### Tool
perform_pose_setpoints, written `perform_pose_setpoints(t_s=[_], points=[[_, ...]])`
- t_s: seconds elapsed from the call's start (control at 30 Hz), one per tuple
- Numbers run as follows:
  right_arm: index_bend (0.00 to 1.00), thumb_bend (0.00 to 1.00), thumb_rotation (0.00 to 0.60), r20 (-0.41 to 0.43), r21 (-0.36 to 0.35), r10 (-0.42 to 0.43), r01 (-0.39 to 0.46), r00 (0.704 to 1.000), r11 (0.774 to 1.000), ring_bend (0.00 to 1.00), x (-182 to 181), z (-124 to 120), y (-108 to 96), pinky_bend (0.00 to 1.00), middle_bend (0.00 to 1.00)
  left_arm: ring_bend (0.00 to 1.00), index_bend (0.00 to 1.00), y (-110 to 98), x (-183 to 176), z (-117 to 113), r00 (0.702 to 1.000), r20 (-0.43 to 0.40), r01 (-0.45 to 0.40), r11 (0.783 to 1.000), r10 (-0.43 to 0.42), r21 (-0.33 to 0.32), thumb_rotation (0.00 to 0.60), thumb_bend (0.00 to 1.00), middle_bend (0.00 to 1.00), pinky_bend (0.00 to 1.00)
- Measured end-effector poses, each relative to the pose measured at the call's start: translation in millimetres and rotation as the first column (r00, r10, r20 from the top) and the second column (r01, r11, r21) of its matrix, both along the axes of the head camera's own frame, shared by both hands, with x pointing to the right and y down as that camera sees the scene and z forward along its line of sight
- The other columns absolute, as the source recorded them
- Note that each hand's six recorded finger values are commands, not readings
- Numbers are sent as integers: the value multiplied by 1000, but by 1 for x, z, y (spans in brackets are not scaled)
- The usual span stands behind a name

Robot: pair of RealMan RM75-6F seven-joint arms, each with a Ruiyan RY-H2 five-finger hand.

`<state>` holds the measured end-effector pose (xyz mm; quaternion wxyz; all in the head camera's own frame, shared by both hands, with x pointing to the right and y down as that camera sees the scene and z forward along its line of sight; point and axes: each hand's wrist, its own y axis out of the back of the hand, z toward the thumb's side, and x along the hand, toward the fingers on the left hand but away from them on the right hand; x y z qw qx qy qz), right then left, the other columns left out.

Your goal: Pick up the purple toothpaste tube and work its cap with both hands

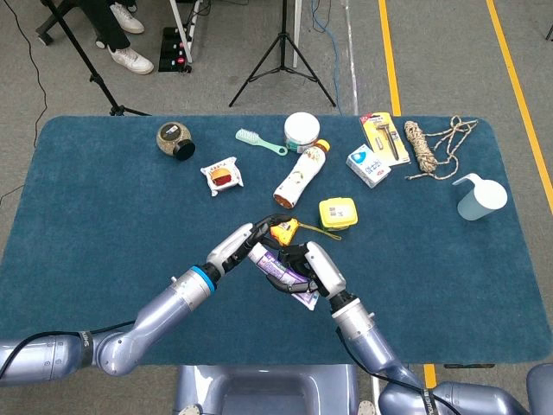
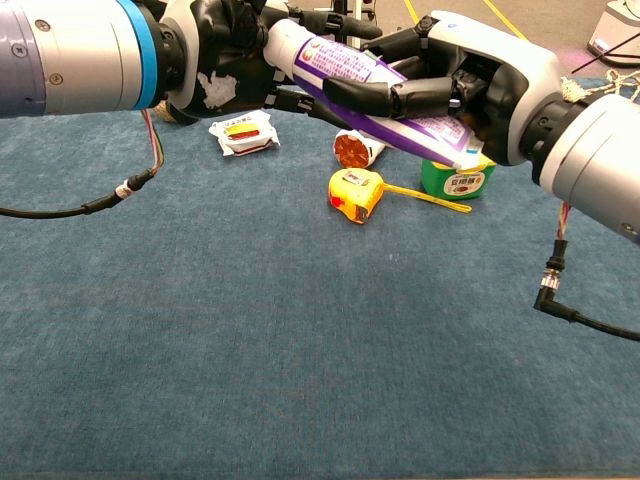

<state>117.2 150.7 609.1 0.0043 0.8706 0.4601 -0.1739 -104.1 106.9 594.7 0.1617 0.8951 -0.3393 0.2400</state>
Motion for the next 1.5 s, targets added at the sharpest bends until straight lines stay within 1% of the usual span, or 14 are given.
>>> perform_pose_setpoints(t_s=[0.2,0.53,0.63,0.73,0.93,1.1,1.27,1.4,1.5], points=[[872,391,600,8,0,3,-3,1000,1000,1000,1,-1,-1,1000,952,30,78,2,4,-1,1000,-20,-12,1000,11,-20,0,98,97,243],[872,391,600,17,-1,4,-4,1000,1000,1000,0,-2,-3,1000,953,30,73,4,5,-2,999,-28,-28,999,27,-32,0,98,96,242],[872,391,600,11,-4,0,0,1000,1000,1000,0,0,-3,1000,953,30,73,3,3,-2,999,-32,-20,999,19,-35,0,98,96,243],[872,391,600,4,-7,3,-3,1000,1000,1000,2,2,-3,1000,953,30,73,-1,-2,-4,999,-30,-12,1000,11,-25,0,98,96,243],[873,391,600,-16,-17,0,0,1000,1000,1000,7,7,-1,1000,953,30,72,-16,-17,-13,1000,-9,5,1000,-4,18,0,98,97,242],[872,391,600,-42,-28,-6,4,999,1000,1000,12,13,2,1000,953,30,72,-29,-35,-21,999,29,11,998,-13,69,0,98,97,243],[873,391,600,-74,-38,-20,17,997,999,1000,17,20,5,1000,953,30,72,-39,-58,-29,995,101,-9,990,-5,138,0,98,97,243],[872,391,600,-110,-39,-40,36,993,999,1000,20,26,7,1000,952,30,72,-38,-76,-31,986,166,-33,982,2,185,0,98,96,243],[872,390,600,-153,-32,-64,60,986,998,1000,23,31,9,1000,952,30,73,-36,-89,-32,977,213,-57,975,9,217,0,98,96,243]])
